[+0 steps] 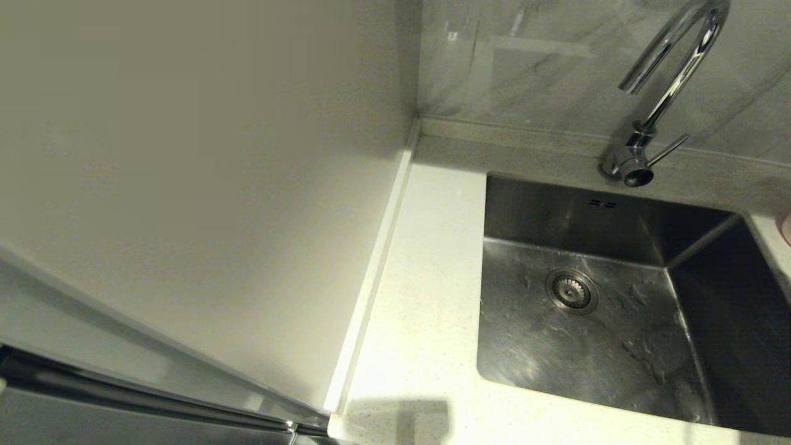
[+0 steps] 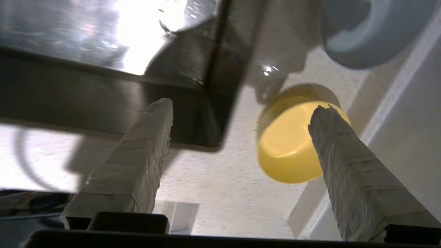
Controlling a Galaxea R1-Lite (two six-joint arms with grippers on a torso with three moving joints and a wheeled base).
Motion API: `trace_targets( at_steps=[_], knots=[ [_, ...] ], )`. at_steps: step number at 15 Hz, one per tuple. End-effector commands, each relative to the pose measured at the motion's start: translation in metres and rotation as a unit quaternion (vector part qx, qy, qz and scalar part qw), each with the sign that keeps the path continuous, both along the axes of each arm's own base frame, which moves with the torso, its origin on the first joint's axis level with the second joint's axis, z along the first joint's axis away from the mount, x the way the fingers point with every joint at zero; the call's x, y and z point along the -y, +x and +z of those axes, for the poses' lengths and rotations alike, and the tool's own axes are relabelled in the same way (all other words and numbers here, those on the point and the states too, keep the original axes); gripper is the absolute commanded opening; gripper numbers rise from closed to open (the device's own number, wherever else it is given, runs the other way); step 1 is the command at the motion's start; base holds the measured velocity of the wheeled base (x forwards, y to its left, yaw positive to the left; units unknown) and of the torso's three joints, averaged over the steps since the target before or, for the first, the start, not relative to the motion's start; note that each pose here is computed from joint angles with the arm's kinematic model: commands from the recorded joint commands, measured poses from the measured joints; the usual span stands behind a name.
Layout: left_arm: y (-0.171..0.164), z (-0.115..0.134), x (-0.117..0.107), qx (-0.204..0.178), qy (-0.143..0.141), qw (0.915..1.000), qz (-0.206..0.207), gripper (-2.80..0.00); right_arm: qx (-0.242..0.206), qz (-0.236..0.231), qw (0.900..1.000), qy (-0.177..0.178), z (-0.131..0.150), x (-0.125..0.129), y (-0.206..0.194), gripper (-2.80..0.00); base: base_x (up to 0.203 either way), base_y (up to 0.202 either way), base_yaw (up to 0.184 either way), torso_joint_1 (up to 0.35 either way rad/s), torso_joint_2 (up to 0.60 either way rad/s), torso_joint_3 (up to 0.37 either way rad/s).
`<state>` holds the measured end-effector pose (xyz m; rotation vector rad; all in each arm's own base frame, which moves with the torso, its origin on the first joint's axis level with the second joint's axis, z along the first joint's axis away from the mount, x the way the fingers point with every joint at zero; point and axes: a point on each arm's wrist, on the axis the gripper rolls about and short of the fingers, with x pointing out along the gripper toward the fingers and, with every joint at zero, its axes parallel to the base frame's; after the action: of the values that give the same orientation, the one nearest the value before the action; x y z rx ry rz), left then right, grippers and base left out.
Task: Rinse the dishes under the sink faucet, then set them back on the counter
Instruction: Put a bowl back to the table from the sink
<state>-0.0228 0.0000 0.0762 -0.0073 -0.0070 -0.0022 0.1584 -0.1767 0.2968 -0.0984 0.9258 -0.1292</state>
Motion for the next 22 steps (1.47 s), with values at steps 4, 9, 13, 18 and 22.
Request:
trace_targets(
  at_steps=[4,9,13,18,22],
  knots=[
    [0.0,-0.001,0.0,-0.001,0.0,1.0,0.0,-2.8,0.037,0.053,0.997,-0.038,0.027,-0.04,-0.006,-2.8,0.0,0.0,0.0,0.0,0.0,0.0],
    [0.0,-0.001,0.0,-0.001,0.0,1.0,0.0,-2.8,0.066,0.085,0.993,-0.057,0.042,-0.07,-0.016,-2.8,0.0,0.0,0.0,0.0,0.0,0.0],
    [0.0,-0.001,0.0,-0.001,0.0,1.0,0.0,-2.8,0.105,0.081,0.991,-0.037,0.054,-0.093,-0.025,-2.8,0.0,0.0,0.0,0.0,0.0,0.0],
    [0.0,-0.001,0.0,-0.001,0.0,1.0,0.0,-2.8,0.172,0.089,0.981,-0.006,0.071,-0.13,-0.05,-2.8,0.0,0.0,0.0,0.0,0.0,0.0],
    [0.0,-0.001,0.0,-0.001,0.0,1.0,0.001,-2.8,0.241,0.098,0.964,0.06,0.064,-0.169,-0.11,-2.8,0.0,0.0,0.0,0.0,0.0,0.0]
  ],
)
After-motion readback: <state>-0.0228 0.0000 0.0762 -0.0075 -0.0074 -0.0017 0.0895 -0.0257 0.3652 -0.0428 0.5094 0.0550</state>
